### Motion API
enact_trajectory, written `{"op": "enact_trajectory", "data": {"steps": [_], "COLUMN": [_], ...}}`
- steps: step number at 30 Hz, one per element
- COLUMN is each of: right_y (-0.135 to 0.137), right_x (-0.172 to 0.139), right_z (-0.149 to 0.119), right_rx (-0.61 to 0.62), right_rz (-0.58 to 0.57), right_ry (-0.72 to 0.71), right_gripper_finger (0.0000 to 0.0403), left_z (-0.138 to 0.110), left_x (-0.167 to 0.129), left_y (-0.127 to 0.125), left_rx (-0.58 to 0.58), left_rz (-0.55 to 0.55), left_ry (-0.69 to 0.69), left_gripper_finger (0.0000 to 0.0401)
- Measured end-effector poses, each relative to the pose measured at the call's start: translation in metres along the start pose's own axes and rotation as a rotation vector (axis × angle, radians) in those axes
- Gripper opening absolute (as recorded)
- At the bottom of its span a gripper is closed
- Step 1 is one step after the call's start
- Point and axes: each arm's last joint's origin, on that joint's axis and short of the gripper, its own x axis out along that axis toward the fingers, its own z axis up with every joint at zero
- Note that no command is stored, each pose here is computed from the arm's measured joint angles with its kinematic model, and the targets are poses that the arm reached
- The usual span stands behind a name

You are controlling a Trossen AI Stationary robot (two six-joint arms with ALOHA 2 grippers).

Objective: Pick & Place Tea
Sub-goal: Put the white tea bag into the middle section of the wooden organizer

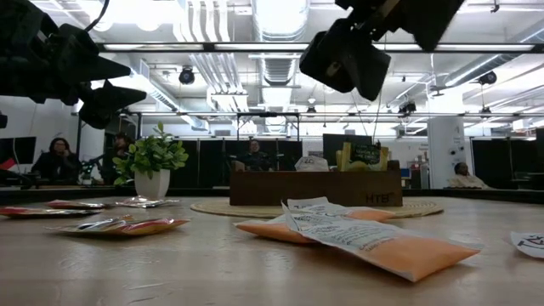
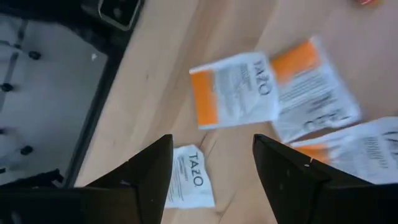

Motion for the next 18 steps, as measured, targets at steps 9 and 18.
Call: {"op": "enact_trajectory", "data": {"steps": [9,18], "right_y": [0.01,0.006], "right_x": [0.042,0.073], "right_z": [-0.012,-0.019], "right_rx": [-0.032,-0.036], "right_rz": [0.023,0.029], "right_ry": [0.089,0.148], "right_gripper_finger": [0.0219,0.0219], "left_z": [0.0,0.0], "left_x": [0.0,0.0], "left_y": [0.0,0.0], "left_rx": [0.0,0.0], "left_rz": [0.0,0.0], "left_ry": [0.001,0.001], "left_gripper_finger": [0.0257,0.0257]}}
